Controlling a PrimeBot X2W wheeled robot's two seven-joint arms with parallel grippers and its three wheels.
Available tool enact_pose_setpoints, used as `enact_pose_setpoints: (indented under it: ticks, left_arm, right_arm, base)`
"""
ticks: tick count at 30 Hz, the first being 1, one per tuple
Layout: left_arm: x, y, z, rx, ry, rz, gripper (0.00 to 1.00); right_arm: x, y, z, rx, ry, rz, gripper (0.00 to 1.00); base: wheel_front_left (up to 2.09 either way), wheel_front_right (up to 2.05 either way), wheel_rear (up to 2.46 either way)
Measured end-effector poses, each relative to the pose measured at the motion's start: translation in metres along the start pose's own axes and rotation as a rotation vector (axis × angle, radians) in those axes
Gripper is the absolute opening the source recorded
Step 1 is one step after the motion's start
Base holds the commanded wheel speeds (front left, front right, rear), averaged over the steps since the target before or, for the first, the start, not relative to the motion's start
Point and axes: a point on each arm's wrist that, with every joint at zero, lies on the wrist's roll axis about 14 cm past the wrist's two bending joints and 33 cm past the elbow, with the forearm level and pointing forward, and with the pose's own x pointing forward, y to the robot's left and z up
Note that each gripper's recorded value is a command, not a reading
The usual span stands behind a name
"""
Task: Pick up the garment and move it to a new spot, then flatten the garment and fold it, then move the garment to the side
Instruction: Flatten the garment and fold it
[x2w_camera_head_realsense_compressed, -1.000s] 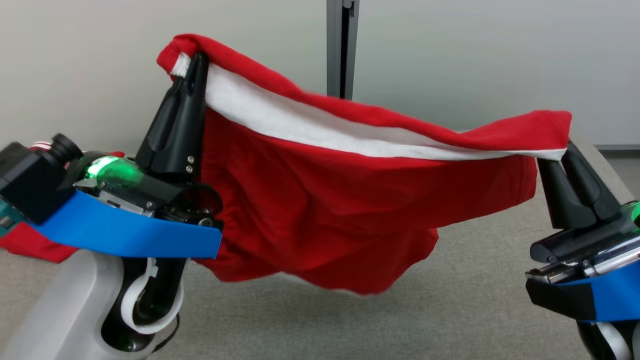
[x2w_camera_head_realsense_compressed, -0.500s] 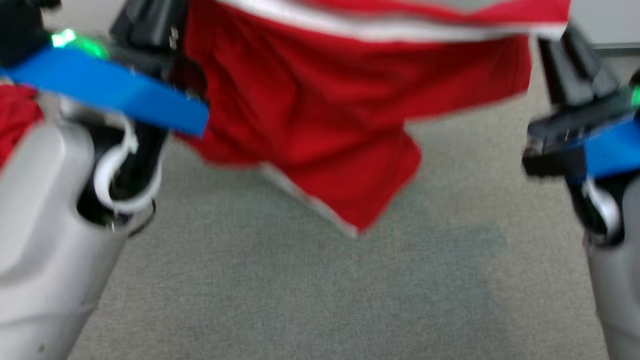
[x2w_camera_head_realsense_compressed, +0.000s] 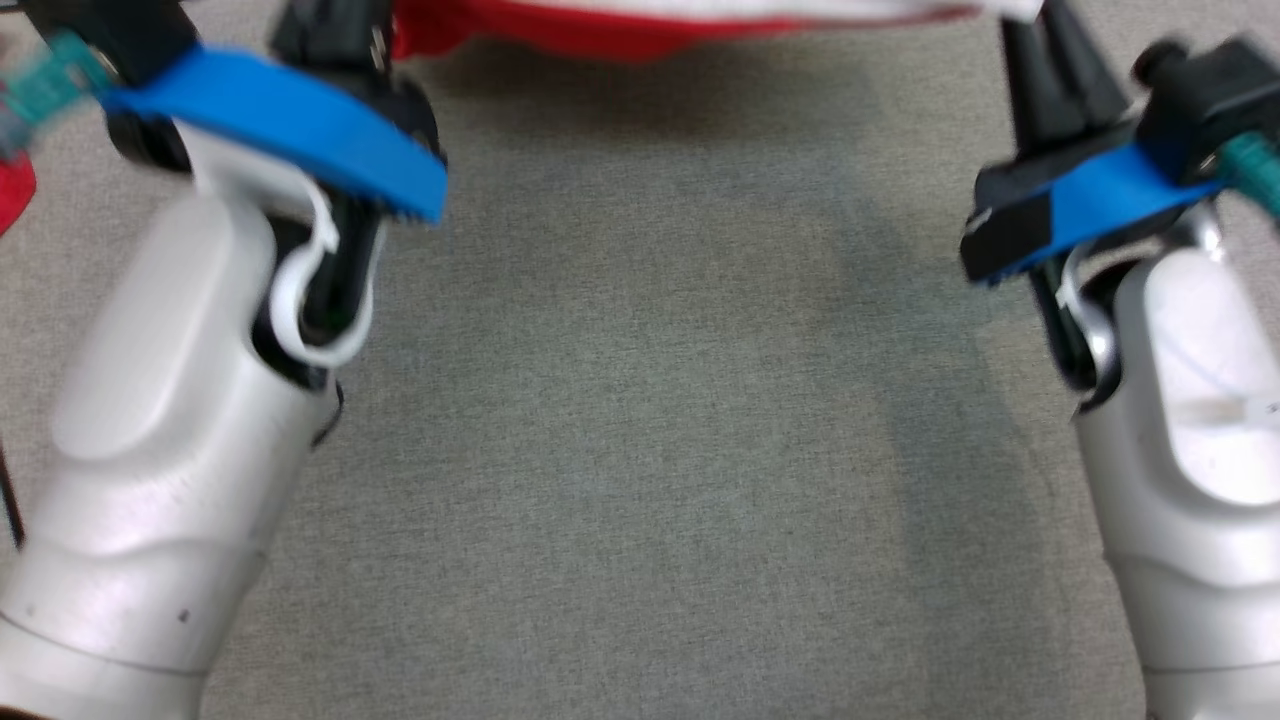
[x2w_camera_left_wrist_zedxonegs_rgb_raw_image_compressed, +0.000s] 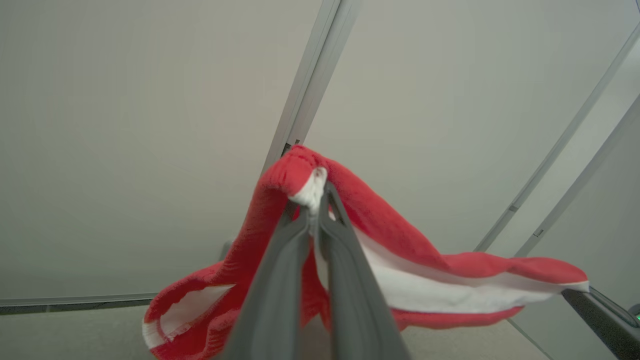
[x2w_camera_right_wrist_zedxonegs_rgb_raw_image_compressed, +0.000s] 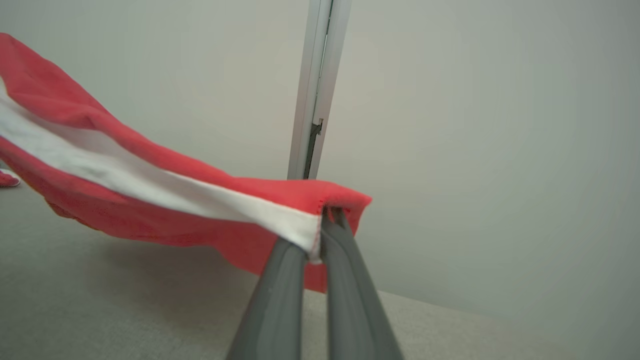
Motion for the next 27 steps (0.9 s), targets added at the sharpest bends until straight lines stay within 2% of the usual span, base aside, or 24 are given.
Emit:
enact_pose_setpoints:
  ticks: [4, 10, 15, 21, 27]
  left_arm:
    - [-0.033, 0.025, -0.056, -0.025, 0.113, 0.085, 0.00]
    - [-0.075, 0.025, -0.083, -0.072, 0.152, 0.135, 0.00]
    - [-0.104, 0.012, -0.078, -0.077, 0.127, 0.152, 0.00]
    - [-0.143, -0.016, -0.063, -0.091, 0.085, 0.155, 0.00]
    - [-0.184, -0.054, -0.048, -0.113, 0.051, 0.144, 0.00]
  right_arm:
    - [-0.023, 0.010, -0.059, 0.053, 0.137, 0.001, 0.00]
    - [-0.058, 0.021, -0.096, 0.119, 0.238, -0.007, 0.00]
    - [-0.085, 0.029, -0.096, 0.166, 0.246, -0.017, 0.00]
    - [-0.117, 0.035, -0.071, 0.199, 0.198, -0.034, 0.00]
    - [-0.168, 0.036, -0.045, 0.208, 0.184, -0.062, 0.00]
  base:
    - [0.00, 0.00, 0.00]
    - [0.00, 0.00, 0.00]
    - [0.00, 0.00, 0.00]
    - [0.00, 0.00, 0.00]
    - [0.00, 0.00, 0.00]
